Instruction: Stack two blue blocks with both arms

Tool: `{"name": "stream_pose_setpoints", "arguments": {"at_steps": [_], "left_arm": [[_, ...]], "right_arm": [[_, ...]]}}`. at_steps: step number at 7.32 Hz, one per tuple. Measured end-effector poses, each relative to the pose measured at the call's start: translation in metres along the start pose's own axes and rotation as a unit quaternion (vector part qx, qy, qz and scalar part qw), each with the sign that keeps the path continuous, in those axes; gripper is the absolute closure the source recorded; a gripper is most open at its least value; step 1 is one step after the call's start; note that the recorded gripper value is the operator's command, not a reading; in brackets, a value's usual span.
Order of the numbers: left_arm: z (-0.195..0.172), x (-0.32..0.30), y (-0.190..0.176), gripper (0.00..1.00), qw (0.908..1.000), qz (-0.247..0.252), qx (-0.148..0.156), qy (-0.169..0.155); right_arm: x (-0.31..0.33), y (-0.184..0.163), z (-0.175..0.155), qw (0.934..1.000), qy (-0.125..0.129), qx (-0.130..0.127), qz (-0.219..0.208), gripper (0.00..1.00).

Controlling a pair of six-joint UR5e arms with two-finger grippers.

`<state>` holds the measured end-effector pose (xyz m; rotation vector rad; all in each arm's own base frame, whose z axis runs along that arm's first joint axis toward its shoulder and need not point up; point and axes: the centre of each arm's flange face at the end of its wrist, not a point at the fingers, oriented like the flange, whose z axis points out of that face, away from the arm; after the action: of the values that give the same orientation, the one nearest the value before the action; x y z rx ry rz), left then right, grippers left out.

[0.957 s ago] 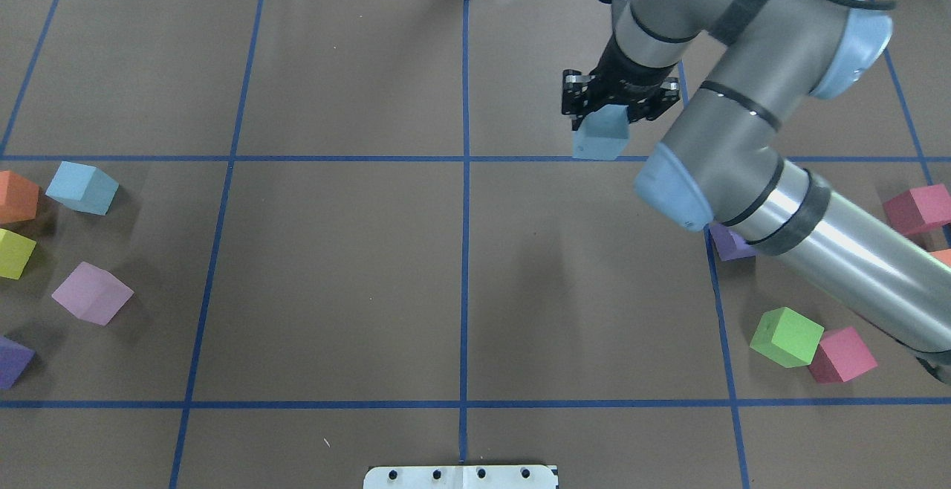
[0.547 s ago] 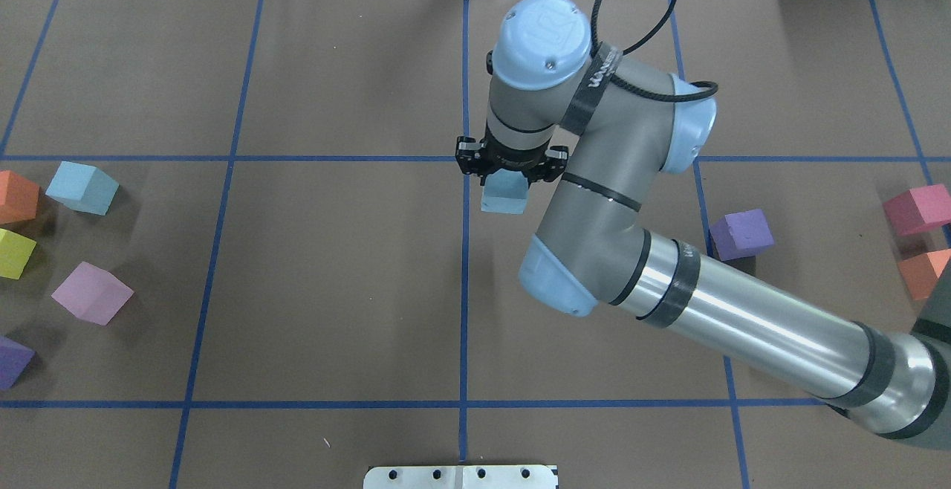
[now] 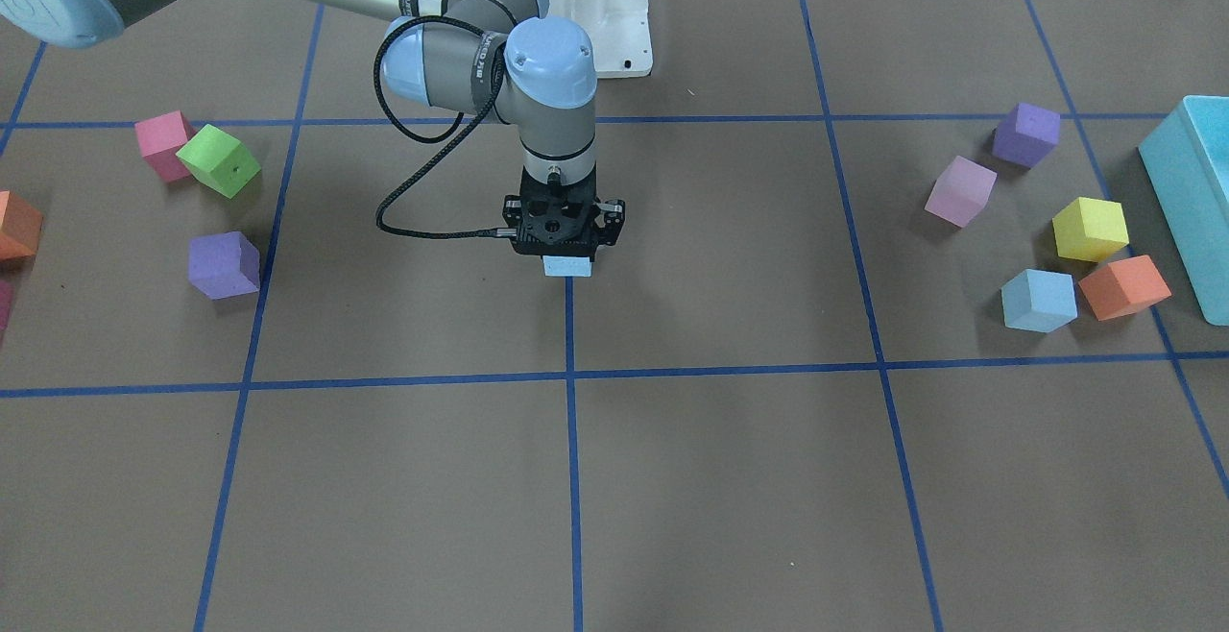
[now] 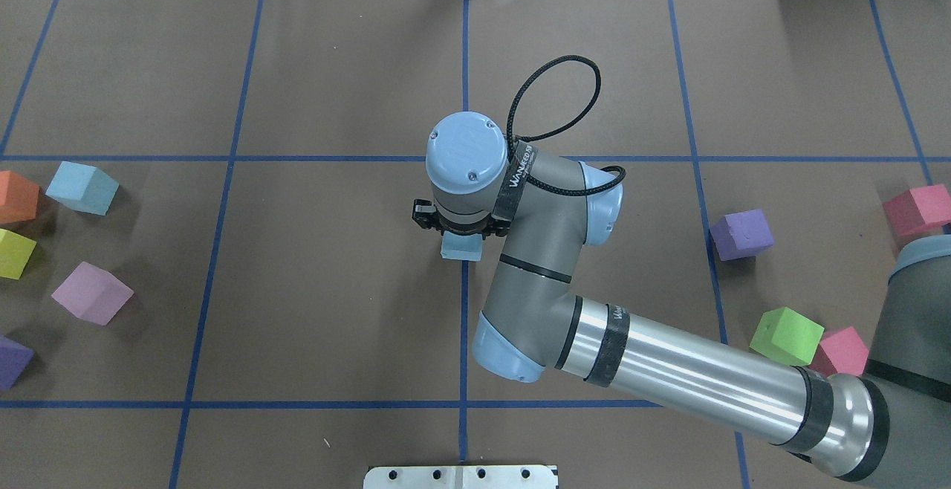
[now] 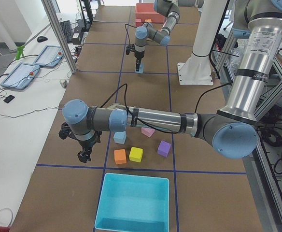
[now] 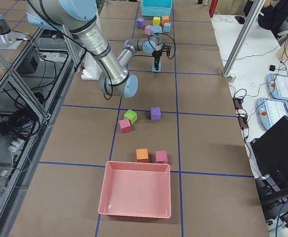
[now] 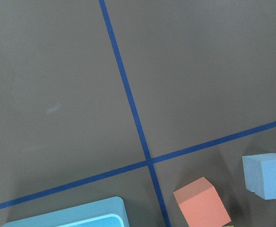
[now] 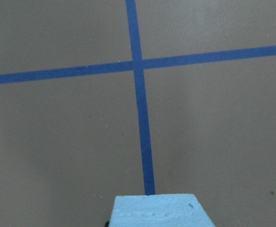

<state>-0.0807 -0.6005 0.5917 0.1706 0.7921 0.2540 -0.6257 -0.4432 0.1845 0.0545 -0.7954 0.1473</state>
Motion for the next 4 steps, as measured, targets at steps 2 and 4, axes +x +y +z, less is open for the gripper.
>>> {"name": "stream_pose_setpoints", "arguments": {"at_steps": [2, 4], "left_arm": [[0.0004, -0.0003, 0.0005, 0.02, 1.0000, 0.000, 0.000, 0.000], [0.0001, -0.0001, 0.0001, 0.02, 1.0000, 0.000, 0.000, 0.000]], "right_arm": [[0.0000, 0.0038, 0.0079, 0.9999, 0.005, -0.002, 0.009, 0.34], [0.0002, 0.0066, 0.0125, 0.9999, 0.009, -0.002, 0.008, 0.00]]}}
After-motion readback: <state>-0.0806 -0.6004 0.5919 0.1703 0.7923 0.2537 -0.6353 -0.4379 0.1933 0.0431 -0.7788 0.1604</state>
